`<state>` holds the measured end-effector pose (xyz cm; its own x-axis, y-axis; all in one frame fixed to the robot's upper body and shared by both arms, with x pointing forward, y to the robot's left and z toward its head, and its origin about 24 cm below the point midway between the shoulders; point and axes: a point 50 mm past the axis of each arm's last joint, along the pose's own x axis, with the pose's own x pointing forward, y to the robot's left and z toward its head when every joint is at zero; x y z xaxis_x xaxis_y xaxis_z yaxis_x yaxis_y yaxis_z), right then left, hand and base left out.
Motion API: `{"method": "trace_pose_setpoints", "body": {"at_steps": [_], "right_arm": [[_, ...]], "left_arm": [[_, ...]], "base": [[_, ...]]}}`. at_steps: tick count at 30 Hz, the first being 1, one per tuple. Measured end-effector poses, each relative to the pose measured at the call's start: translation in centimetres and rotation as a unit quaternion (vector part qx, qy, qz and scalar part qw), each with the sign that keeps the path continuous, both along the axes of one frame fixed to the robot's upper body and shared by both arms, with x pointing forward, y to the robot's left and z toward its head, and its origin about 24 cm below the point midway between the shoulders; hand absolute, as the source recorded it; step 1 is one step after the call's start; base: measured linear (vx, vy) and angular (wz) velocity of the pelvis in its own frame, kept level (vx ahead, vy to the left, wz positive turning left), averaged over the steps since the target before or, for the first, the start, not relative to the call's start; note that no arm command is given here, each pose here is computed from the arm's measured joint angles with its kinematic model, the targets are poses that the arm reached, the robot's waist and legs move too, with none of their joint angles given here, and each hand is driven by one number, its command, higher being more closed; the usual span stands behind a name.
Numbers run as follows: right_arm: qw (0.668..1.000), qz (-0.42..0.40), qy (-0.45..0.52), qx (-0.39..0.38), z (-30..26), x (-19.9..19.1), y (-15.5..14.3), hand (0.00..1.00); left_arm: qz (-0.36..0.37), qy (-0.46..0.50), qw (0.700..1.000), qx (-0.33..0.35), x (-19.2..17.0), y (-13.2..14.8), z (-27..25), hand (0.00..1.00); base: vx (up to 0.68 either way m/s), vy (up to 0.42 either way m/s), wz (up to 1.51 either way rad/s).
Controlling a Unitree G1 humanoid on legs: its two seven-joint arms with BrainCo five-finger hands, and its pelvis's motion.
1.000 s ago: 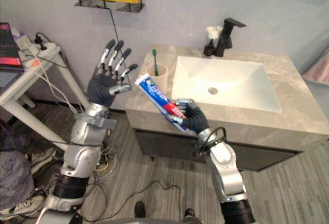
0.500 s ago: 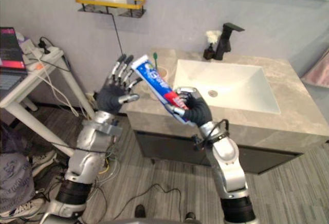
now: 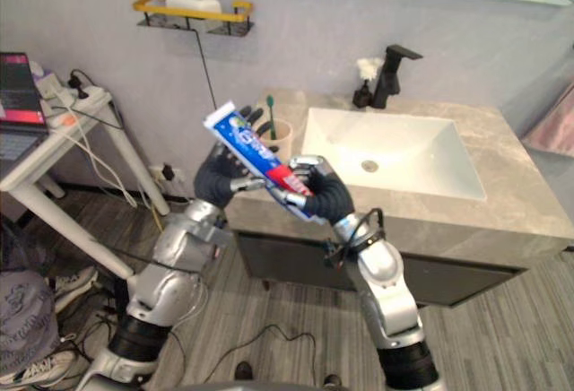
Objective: Organize washtable
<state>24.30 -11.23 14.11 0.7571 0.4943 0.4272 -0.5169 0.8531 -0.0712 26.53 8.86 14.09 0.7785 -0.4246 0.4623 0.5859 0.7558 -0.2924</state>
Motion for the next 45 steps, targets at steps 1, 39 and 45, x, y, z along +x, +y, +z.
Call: {"method": "trace_pose_setpoints", "body": {"at_steps": [1,39,45], "right_arm": [[1.000,0.001,0.001,0.000,0.0,0.0,0.1,1.00],[0.999,0.003,0.032,-0.002,-1.6,0.5,0.3,1.00],[0.999,0.003,0.032,-0.002,-1.6,0.5,0.3,0.00]], "left_arm": [[-0.003,0.001,1.000,-0.003,0.0,-0.1,0.0,0.00],[-0.060,-0.003,0.998,-0.035,0.3,-1.4,1.4,1.00],[-0.058,-0.003,0.998,-0.036,0.4,-1.3,1.4,1.00]], "base": [[0.00,0.000,0.00],[0.00,0.000,0.00],[0.00,0.000,0.00]]}}
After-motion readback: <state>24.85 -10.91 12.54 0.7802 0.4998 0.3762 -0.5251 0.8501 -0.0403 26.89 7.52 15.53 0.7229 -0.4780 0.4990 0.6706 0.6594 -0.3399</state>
